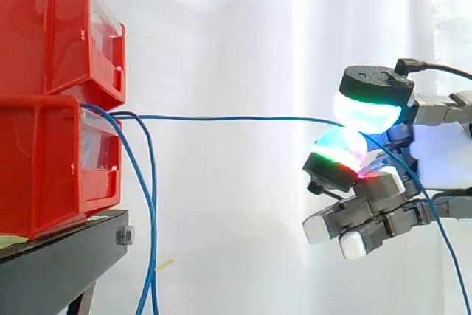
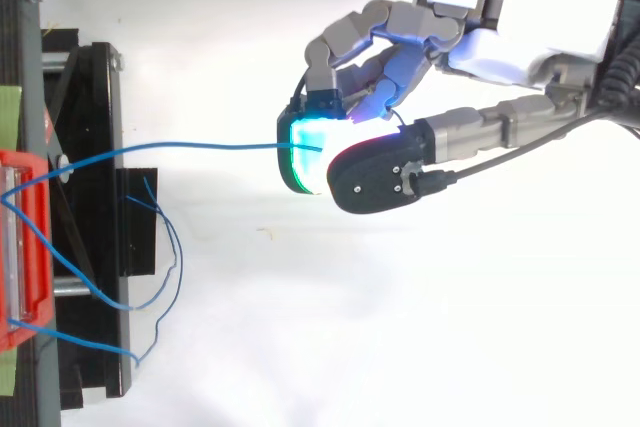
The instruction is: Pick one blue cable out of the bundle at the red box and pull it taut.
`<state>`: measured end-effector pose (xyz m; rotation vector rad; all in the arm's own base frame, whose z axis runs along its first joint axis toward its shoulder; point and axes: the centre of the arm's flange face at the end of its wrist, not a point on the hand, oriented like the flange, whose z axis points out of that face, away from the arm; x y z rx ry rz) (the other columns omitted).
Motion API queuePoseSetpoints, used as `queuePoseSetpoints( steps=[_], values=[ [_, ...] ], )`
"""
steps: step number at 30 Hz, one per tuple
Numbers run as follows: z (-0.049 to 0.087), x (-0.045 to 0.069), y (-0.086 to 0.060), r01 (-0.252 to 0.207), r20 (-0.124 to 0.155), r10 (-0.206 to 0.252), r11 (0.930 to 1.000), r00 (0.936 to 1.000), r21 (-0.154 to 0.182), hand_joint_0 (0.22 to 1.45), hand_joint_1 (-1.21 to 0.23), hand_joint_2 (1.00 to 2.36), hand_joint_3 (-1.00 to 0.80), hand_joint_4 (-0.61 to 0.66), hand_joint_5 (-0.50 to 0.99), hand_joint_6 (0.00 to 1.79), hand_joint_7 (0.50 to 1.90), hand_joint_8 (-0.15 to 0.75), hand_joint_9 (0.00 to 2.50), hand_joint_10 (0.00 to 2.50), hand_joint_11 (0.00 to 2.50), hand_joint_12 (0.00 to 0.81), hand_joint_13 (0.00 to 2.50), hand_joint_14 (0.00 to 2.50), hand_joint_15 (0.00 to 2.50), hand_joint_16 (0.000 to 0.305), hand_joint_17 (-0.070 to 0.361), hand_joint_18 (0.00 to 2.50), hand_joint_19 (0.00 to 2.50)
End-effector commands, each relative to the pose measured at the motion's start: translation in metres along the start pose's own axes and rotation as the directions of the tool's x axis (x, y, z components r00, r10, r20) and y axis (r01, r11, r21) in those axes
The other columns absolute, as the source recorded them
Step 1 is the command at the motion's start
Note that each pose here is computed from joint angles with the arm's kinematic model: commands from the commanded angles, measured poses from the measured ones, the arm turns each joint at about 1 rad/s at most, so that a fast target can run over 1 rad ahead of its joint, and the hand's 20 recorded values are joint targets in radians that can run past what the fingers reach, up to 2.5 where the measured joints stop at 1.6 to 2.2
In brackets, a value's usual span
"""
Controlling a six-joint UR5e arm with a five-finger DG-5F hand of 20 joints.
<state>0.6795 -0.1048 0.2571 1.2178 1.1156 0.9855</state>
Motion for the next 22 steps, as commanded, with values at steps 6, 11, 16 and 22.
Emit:
queuePoseSetpoints(
  steps=[6,11,16,22],
  values=[
    [0.0001,0.0002,-0.0003,0.000,-0.001,0.000,1.0000,1.0000,0.001,0.64,-0.80,1.02,-0.03,0.07,-0.14,0.92,1.14,0.385,1.02,0.01,1.03,0.394,0.55,0.01,0.31,0.058,0.130,0.58,0.40],
    [0.0002,0.0002,-0.0001,0.000,-0.001,0.000,1.0000,1.0000,-0.001,0.64,-0.80,1.02,-0.03,0.07,-0.14,0.92,1.14,0.380,1.02,0.01,1.03,0.393,0.55,0.01,0.31,0.058,0.129,0.58,0.40],
    [0.0001,0.0000,-0.0003,0.000,0.001,0.000,1.0000,1.0000,0.001,0.64,-0.80,1.02,-0.04,0.07,-0.14,0.92,1.14,0.379,1.02,0.01,1.03,0.392,0.55,0.01,0.32,0.057,0.129,0.58,0.40],
    [0.0003,-0.0010,-0.0003,0.000,0.002,0.000,1.0000,1.0000,-0.001,0.64,-0.80,1.02,-0.03,0.07,-0.14,0.92,1.13,0.380,1.02,0.02,1.03,0.393,0.55,0.01,0.31,0.057,0.129,0.58,0.40]
  ],
)
